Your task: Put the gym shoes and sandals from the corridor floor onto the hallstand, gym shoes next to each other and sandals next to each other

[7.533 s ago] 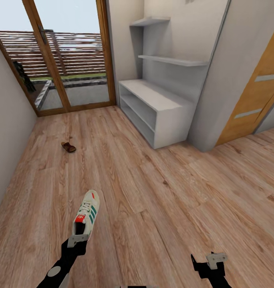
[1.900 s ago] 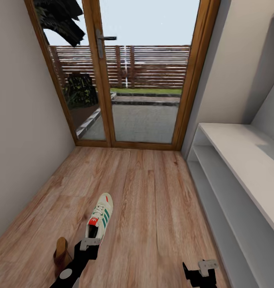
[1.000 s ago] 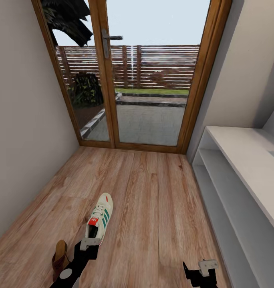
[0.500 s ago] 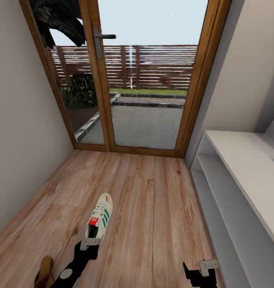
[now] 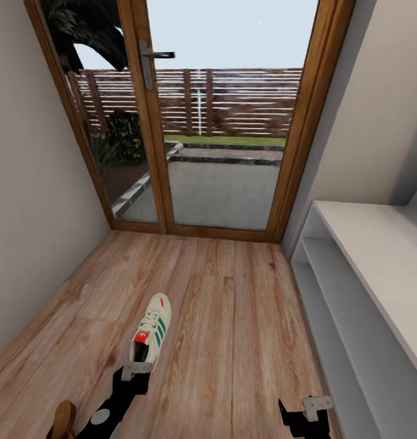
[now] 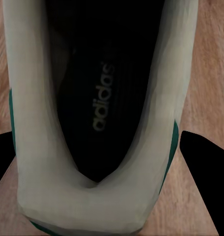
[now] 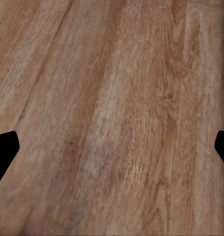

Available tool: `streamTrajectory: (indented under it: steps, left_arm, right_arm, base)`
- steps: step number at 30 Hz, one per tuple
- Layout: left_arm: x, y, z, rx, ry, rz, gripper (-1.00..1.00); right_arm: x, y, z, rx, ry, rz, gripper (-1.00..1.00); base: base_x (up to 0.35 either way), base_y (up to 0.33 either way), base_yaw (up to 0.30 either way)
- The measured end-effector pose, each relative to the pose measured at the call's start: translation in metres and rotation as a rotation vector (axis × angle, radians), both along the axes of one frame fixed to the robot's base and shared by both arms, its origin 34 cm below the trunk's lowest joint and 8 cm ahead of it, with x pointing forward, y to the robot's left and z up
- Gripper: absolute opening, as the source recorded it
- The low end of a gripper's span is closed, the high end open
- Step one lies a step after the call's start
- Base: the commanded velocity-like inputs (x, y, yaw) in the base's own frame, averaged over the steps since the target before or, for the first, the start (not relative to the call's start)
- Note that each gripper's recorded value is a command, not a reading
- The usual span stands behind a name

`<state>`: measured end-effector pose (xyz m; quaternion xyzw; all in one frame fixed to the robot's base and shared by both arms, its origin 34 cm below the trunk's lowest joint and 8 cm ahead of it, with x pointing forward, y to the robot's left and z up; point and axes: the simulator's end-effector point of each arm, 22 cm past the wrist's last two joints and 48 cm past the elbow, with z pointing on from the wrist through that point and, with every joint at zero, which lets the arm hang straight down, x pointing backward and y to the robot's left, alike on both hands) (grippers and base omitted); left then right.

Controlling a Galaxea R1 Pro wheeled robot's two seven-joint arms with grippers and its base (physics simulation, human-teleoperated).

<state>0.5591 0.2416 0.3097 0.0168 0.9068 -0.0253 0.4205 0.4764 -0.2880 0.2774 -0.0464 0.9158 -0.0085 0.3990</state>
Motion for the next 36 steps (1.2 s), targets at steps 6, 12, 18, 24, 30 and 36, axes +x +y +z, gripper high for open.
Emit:
streamTrajectory:
  steps: [6,12,18,24,30,36]
  left_arm:
    - [0.0005,0.0001,0.0004,0.000,-0.001,0.000,-1.00]
    - [0.0004,-0.0004,0.0005,-0.002,-0.001,-0.002,-1.00]
    - [0.0002,-0.0005,0.0003,-0.002,0.000,-0.003,-1.00]
    - [0.0000,-0.0003,0.0002,-0.002,0.000,-0.004,-1.00]
    - [0.0003,0.0001,0.0003,-0.002,0.000,-0.004,-1.00]
    - [0.0002,0.0001,0.0004,-0.002,-0.001,-0.004,-1.00]
  right_arm:
    - [0.0002,0.0000,0.0001,0.000,0.000,0.000,1.00]
    - [0.0001,-0.0001,0.0001,0.000,0.000,-0.001,1.00]
    - [0.0000,-0.0001,0.0001,0.000,0.000,-0.001,1.00]
    - [-0.0003,-0.0001,0.0000,0.000,0.000,-0.001,1.00]
    - [0.0001,-0.0001,0.0001,0.000,0.000,-0.001,1.00]
    - [0.0001,-0.0001,0.0001,0.000,0.000,-0.001,1.00]
  base:
    - [0.318,0.000,0.000]
    - [0.337,0.000,0.000]
    - [0.339,0.000,0.000]
    - [0.340,0.000,0.000]
    - [0.340,0.000,0.000]
    - [0.340,0.000,0.000]
